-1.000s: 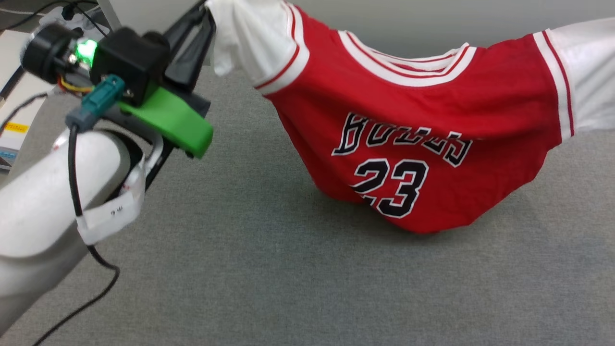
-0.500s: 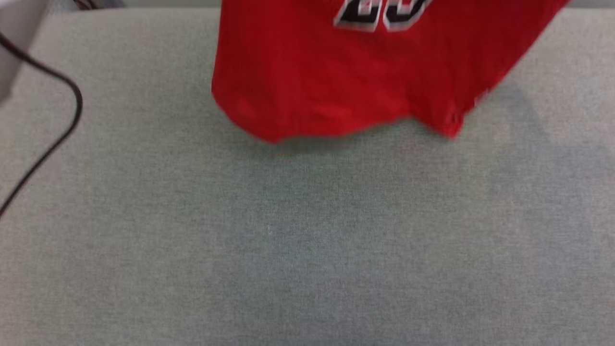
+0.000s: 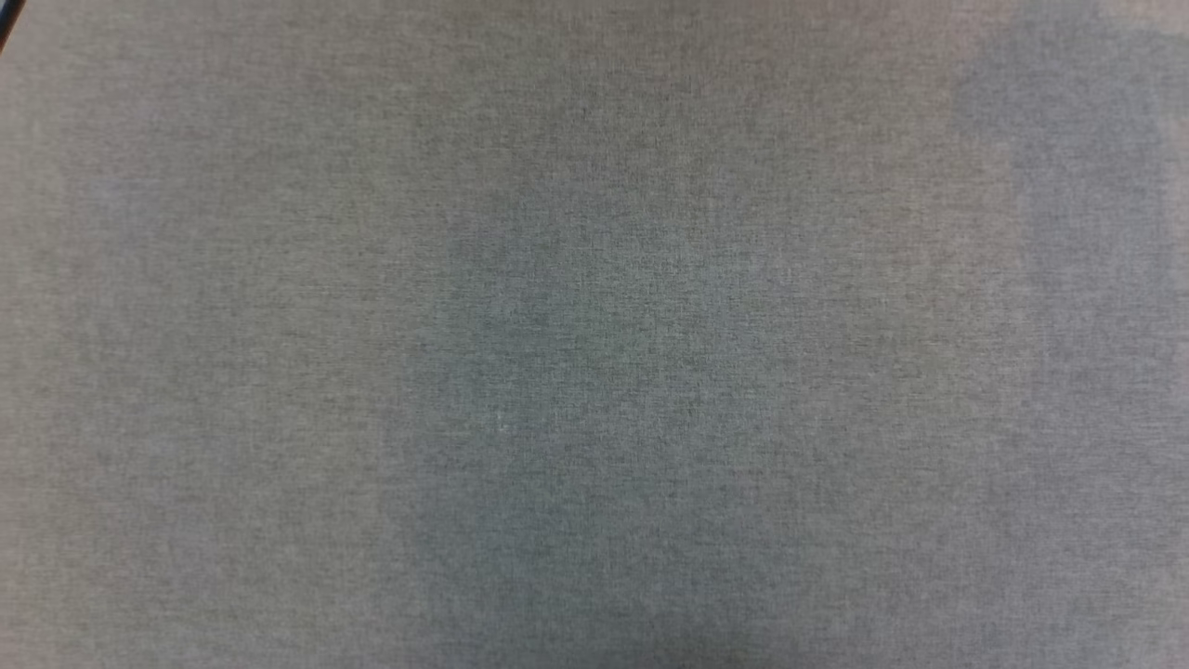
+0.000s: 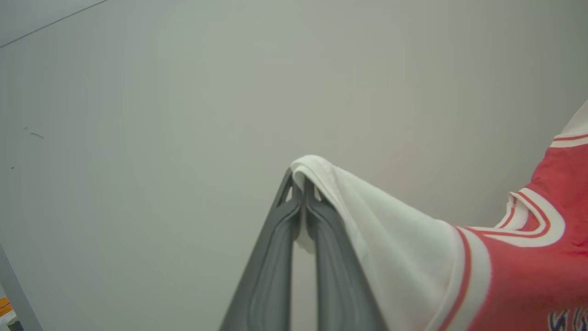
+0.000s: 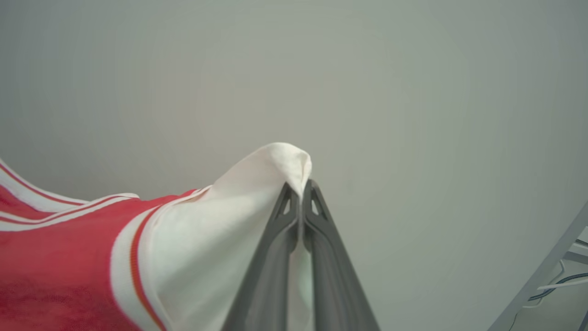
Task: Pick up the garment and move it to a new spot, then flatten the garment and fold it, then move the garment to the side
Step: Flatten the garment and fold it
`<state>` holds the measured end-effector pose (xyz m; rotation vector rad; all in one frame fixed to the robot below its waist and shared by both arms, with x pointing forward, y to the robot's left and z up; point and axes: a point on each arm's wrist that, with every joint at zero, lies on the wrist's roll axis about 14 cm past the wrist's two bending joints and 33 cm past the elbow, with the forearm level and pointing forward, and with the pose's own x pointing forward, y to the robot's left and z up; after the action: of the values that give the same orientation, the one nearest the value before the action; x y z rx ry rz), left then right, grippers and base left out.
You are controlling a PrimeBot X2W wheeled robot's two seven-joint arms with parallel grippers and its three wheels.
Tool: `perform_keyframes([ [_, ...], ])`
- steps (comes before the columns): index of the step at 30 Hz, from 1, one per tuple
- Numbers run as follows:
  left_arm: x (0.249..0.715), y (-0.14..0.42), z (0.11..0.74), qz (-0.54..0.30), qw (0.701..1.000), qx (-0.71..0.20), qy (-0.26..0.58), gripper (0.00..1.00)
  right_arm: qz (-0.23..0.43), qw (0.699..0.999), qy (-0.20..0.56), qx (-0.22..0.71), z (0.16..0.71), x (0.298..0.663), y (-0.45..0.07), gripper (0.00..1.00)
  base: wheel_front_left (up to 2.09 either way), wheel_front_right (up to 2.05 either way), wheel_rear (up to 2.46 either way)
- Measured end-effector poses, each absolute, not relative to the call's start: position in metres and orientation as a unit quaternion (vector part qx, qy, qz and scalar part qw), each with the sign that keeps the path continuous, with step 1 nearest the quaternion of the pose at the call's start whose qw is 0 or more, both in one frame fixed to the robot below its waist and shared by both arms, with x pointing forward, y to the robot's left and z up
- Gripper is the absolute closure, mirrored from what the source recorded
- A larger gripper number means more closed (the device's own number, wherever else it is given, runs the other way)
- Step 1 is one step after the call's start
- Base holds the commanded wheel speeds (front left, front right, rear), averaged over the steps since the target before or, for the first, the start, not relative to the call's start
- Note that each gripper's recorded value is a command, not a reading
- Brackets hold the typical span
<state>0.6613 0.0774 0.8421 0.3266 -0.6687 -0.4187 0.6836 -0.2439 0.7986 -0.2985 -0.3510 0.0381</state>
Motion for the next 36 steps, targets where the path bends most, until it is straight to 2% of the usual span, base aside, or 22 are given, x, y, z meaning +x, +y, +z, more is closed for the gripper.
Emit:
perform_keyframes([
  [7,0.696,0.082,0.785,-0.204,0.927,0.148,-0.277,1.00,0.037,0.978,-0.137,-0.152,0.743,0.712,-0.232,1.00,0.00,0.00,0.00],
  [15,0.697,0.094,0.709,-0.208,0.951,0.105,-0.203,1.00,0.072,0.986,-0.099,-0.112,0.677,0.706,-0.216,1.00,0.00,0.00,0.00],
  [21,0.665,0.105,0.645,-0.212,0.964,0.064,-0.149,1.00,0.107,0.990,-0.056,-0.069,0.613,0.675,-0.197,1.00,0.00,0.00,0.00],
  [27,0.610,0.116,0.580,-0.204,0.975,0.024,-0.084,1.00,0.128,0.991,0.007,-0.047,0.550,0.622,-0.194,1.00,0.00,0.00,0.00],
  [36,0.524,0.140,0.518,-0.171,0.985,-0.007,-0.014,1.00,0.143,0.987,0.074,-0.014,0.493,0.542,-0.198,1.00,0.00,0.00,0.00],
])
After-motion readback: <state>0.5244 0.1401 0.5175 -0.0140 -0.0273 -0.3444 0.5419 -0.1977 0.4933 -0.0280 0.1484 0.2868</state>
